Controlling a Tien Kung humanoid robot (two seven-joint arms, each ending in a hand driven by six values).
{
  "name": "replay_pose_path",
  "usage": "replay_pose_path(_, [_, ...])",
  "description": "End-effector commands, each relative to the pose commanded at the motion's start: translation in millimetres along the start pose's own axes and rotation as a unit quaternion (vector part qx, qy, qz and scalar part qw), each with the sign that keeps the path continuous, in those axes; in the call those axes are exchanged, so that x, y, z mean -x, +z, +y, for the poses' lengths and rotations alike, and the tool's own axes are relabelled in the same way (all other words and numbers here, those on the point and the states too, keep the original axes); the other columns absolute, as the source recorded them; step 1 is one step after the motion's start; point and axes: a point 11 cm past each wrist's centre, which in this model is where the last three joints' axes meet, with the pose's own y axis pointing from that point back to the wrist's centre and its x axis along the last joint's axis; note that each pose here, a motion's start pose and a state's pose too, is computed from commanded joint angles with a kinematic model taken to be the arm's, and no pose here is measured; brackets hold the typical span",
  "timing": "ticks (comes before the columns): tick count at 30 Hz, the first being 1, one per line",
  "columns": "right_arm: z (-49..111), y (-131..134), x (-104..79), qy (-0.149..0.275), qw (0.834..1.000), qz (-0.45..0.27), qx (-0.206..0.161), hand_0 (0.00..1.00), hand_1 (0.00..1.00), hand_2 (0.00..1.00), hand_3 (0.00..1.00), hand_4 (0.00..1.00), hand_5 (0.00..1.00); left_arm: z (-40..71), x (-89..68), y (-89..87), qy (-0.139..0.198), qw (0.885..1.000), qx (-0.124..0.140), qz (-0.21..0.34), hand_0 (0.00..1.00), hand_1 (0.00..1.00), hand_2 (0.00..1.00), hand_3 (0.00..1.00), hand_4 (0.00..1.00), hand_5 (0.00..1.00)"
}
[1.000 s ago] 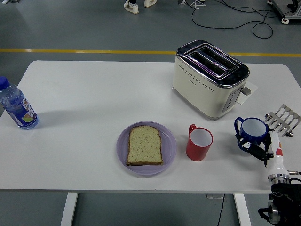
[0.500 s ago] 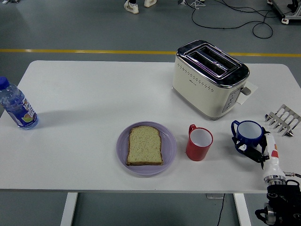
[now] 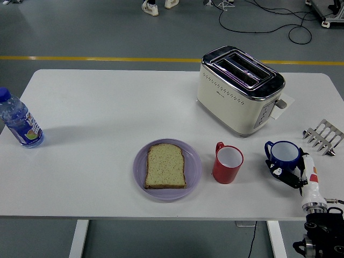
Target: Pick up the cup,pour liquid into bread,place the cup on the desk
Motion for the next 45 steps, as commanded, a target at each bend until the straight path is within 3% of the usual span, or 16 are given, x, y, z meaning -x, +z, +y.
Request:
replay_pose_path(3, [0.4,1.2,-1.9,0.003,1.0,0.008,0.001,0.551,0.487,0.744,0.871,0.939,0.038,0.0,-0.4,-0.4,0.0,1.0,0.0,0.0,0.646,0.614,0.589,0.527,0.298,0.76])
replay_pose_path(4, [0.5,1.5,-2.4,0.004,1.0,0.011,0.001,0.558,0.496,0.809,0.954,0.986,0.002,0.0,-0.4,-0.5,0.0,1.0,0.0,0.0,0.646,0.614,0.59,0.527,0.297,0.758])
replay_pose_path(27, [2.7,-2.0,-9.8,0.009,1.0,0.02,-0.006,0.618,0.553,0.853,0.998,0.986,0.002,-0.4,-3.0,5.6,0.003,1.0,0.005,0.005,0.647,0.613,0.589,0.527,0.297,0.76])
replay_pose_path(28, [2.7,-2.5,-9.8,0.008,1.0,0.018,-0.006,0.748,0.62,0.878,0.998,0.985,0.002,-0.5,-3.0,5.8,0.003,1.0,0.005,0.005,0.647,0.613,0.589,0.527,0.295,0.757])
replay_pose_path(33, [3.1,-2.2,-9.7,0.0,1.0,0.014,-0.003,0.748,0.62,0.878,0.998,0.985,0.002,-0.5,-3.2,6.1,0.003,1.0,0.005,0.005,0.647,0.613,0.589,0.527,0.295,0.757])
replay_pose_path(34, [3.1,-1.9,-9.5,-0.001,1.0,0.013,-0.002,0.828,0.679,0.909,0.998,0.982,0.002,-0.5,-3.2,6.3,0.003,1.0,0.006,0.004,0.647,0.613,0.589,0.527,0.296,0.76])
replay_pose_path(45, [2.4,-5.8,-7.8,-0.008,1.0,0.012,-0.005,0.868,0.743,0.951,0.998,0.976,0.002,-0.5,-3.1,6.3,0.003,1.0,0.006,0.004,0.647,0.613,0.59,0.527,0.296,0.758])
